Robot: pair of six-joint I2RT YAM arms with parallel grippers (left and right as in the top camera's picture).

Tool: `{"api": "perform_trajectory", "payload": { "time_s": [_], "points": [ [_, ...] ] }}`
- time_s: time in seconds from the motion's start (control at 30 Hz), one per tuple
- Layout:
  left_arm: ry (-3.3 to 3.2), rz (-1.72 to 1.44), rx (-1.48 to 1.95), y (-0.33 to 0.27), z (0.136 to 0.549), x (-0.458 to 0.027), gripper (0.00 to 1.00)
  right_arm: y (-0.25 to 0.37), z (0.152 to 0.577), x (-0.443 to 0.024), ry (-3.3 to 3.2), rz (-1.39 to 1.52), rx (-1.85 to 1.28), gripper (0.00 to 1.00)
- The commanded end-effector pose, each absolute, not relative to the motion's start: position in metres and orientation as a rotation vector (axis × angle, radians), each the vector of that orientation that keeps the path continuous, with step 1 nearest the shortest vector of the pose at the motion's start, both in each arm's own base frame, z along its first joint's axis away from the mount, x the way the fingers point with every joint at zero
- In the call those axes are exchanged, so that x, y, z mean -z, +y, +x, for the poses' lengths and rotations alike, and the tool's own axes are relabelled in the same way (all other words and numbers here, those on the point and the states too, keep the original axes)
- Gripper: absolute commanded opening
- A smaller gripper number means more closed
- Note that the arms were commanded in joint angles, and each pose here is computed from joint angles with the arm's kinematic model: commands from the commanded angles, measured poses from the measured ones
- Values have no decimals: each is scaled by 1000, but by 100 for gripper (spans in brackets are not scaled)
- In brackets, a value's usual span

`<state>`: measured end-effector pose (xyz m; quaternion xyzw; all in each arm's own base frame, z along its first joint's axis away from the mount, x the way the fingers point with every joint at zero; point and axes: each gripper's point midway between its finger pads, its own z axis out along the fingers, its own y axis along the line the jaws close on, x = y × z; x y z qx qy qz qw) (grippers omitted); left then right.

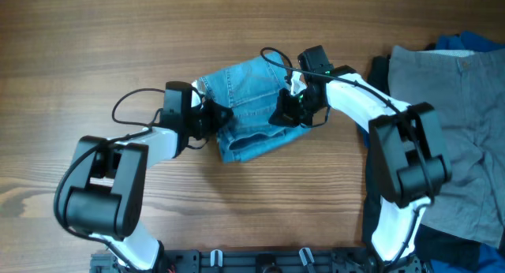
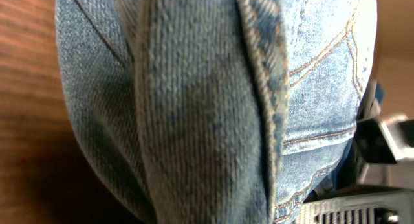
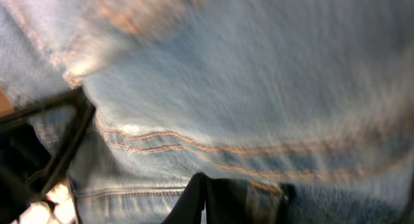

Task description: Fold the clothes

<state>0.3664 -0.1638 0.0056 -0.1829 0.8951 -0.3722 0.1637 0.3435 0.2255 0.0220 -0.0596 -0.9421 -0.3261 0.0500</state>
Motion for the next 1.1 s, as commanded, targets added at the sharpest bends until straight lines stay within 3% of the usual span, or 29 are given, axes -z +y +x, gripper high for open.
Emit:
{"api": "perform_trajectory", "payload": {
  "time_s": [0.0, 0.2, 0.33, 0.43, 0.53, 0.77, 0.9, 0.97, 1.03, 1.07],
  "points": [
    [2593, -268, 1141, -158, 348, -35, 4, 223, 348, -75, -3015, 122, 1103, 4],
    [2315, -209, 1152, -101, 375, -167, 4, 212, 357, -147, -3185, 182, 1205, 4],
    [2164, -368, 1004, -23, 389, -197, 4, 210, 356, -156, -3208, 193, 1212, 4],
    [2094, -620, 776, 68, 399, -180, 4, 209, 357, -156, -3217, 193, 1204, 4],
    [2069, -793, 688, 119, 409, -145, 4, 205, 361, -153, -3254, 175, 1152, 4],
    [2086, -1623, 598, 182, 368, 19, 4, 203, 359, -152, -3253, 169, 1136, 4],
    [1939, -1771, 647, 195, 373, 27, 4, 203, 360, -152, -3258, 168, 1134, 5],
    [1782, -1709, 746, 204, 405, 1, 5, 199, 363, -150, -3285, 157, 1096, 5],
    [1692, -1640, 774, 208, 426, -19, 11, 199, 363, -149, -3286, 156, 1094, 5],
    [1665, -1574, 764, 209, 438, -30, 21, 199, 363, -149, -3285, 156, 1094, 5]
  ]
}}
